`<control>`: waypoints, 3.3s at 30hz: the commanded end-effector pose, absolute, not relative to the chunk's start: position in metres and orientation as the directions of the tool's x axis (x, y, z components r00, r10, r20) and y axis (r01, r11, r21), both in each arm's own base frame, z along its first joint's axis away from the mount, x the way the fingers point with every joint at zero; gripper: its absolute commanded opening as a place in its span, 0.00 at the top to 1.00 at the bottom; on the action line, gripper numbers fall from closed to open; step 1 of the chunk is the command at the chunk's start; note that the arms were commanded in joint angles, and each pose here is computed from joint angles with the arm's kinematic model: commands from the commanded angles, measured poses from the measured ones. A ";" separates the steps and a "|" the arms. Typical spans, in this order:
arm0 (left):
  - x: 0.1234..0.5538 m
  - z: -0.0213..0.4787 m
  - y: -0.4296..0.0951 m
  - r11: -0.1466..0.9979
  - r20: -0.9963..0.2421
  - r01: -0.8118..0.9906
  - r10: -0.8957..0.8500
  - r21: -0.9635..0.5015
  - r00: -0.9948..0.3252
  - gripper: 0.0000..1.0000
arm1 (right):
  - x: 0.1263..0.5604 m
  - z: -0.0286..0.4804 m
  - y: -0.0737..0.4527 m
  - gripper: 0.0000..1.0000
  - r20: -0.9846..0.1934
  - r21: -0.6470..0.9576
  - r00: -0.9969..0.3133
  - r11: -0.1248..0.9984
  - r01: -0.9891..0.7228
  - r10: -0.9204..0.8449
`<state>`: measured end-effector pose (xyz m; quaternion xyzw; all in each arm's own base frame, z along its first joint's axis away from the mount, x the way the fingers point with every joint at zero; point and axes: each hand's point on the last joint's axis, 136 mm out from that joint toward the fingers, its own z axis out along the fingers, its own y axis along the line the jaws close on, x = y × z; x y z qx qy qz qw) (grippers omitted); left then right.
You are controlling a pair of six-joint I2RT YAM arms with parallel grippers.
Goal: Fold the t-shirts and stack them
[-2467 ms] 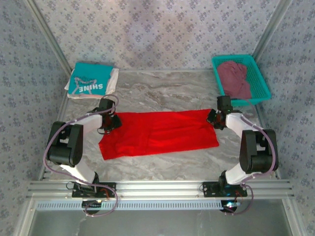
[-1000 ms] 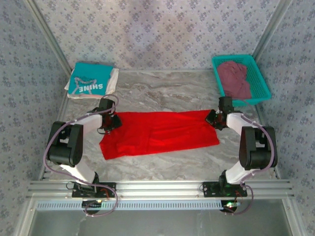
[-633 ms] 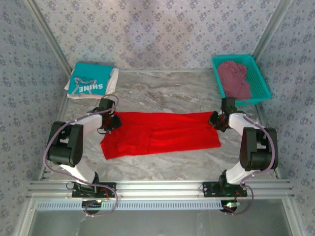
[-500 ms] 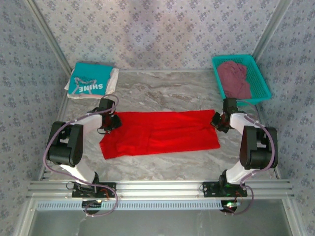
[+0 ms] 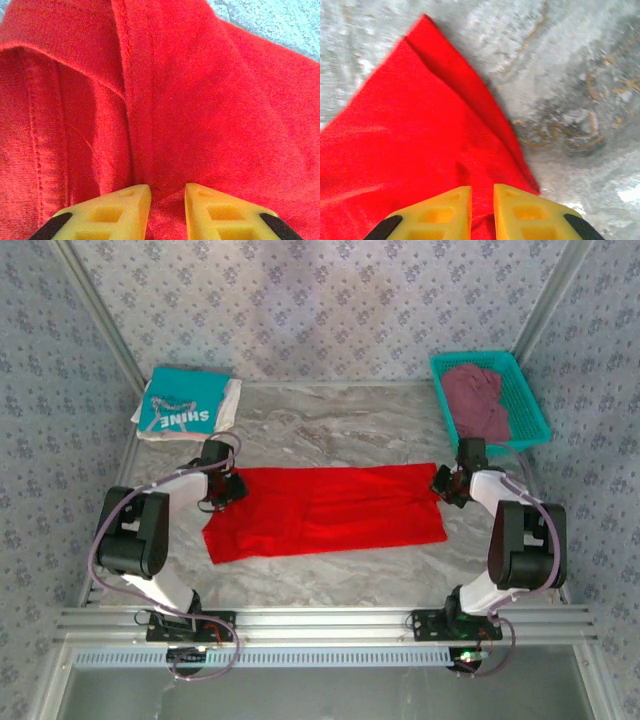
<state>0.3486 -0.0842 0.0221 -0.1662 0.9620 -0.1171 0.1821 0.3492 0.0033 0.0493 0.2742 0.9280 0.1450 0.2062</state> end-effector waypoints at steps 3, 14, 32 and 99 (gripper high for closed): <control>0.327 -0.002 -0.076 0.928 -0.213 -0.301 -0.347 -0.221 -0.913 0.73 | 0.361 0.053 0.012 0.77 -0.285 0.466 -0.748 0.769 0.438 0.599; 0.325 -0.003 -0.077 0.929 -0.211 -0.294 -0.341 -0.225 -0.916 0.73 | 0.383 0.026 0.020 0.75 -0.234 0.550 -0.741 0.714 0.433 0.629; 0.332 0.001 -0.072 0.933 -0.231 -0.290 -0.337 -0.214 -0.913 0.73 | 0.360 0.063 -0.024 0.93 -0.311 0.476 -0.664 0.716 0.510 0.680; 0.444 0.068 -0.115 0.940 -0.457 -0.232 -0.327 -0.252 -0.827 0.59 | 0.325 0.088 0.117 0.66 -0.347 0.337 -0.882 0.920 0.199 0.318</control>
